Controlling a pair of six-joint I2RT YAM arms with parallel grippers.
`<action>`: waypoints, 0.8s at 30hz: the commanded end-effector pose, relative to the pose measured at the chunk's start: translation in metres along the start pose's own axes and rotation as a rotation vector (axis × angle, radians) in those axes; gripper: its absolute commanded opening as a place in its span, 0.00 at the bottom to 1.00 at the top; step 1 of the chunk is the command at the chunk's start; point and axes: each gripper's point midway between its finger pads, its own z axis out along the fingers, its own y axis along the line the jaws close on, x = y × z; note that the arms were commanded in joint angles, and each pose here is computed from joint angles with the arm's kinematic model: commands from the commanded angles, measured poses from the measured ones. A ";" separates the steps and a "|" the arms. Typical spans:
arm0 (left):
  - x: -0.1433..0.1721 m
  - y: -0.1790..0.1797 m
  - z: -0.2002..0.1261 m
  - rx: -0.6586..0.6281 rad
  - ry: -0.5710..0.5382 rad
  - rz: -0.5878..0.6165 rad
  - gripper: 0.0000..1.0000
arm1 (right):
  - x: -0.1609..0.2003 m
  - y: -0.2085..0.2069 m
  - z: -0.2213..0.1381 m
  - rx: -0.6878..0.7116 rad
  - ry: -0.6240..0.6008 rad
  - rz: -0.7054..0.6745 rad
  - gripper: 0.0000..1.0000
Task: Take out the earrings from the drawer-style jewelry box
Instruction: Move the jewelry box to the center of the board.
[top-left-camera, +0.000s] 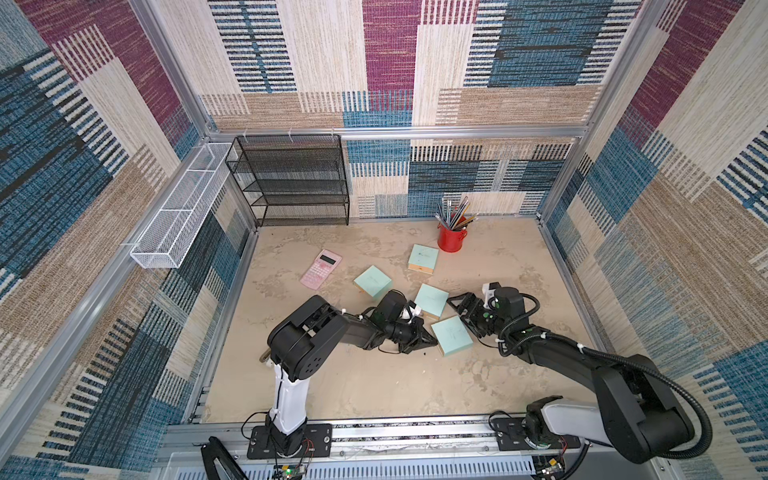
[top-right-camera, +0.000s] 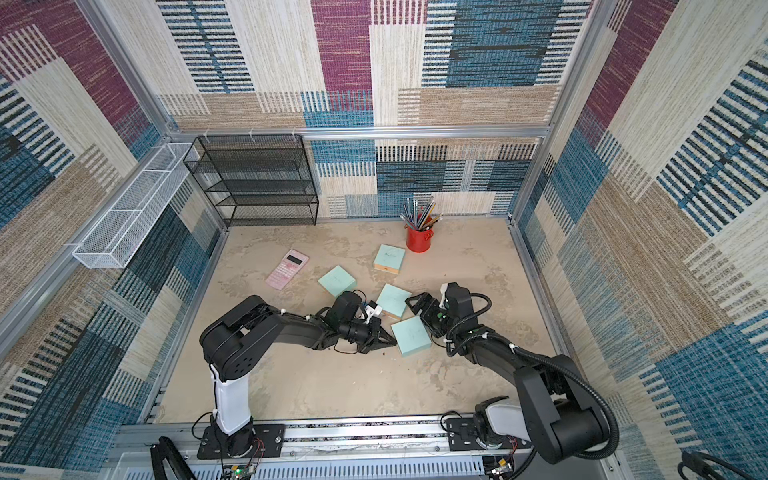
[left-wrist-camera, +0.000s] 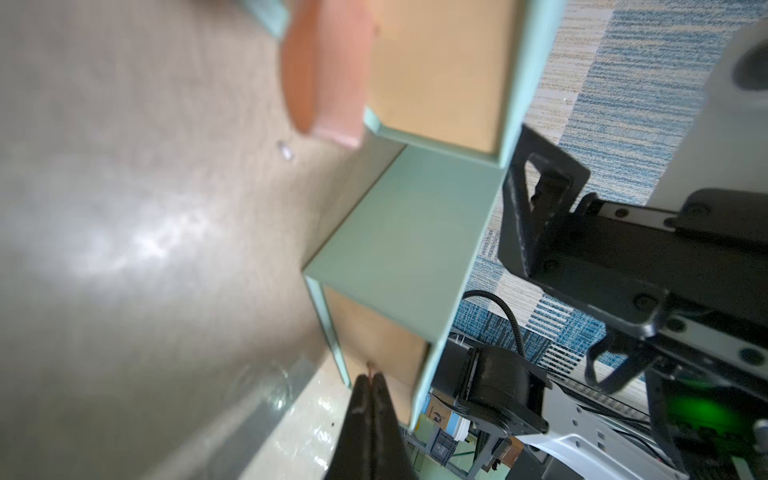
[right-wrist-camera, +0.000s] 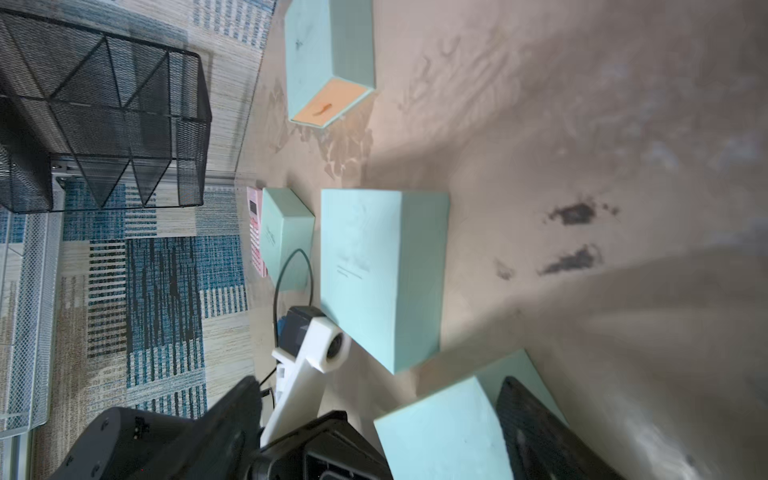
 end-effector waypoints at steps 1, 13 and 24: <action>-0.005 0.003 -0.004 -0.012 -0.021 -0.004 0.00 | -0.009 0.025 0.010 -0.093 -0.007 -0.056 0.91; -0.032 0.008 -0.014 -0.035 -0.087 -0.005 0.00 | -0.024 0.054 0.048 -0.151 0.019 -0.106 0.91; -0.012 0.002 -0.024 -0.017 -0.059 0.045 0.00 | 0.003 0.037 -0.020 0.032 -0.049 -0.181 0.85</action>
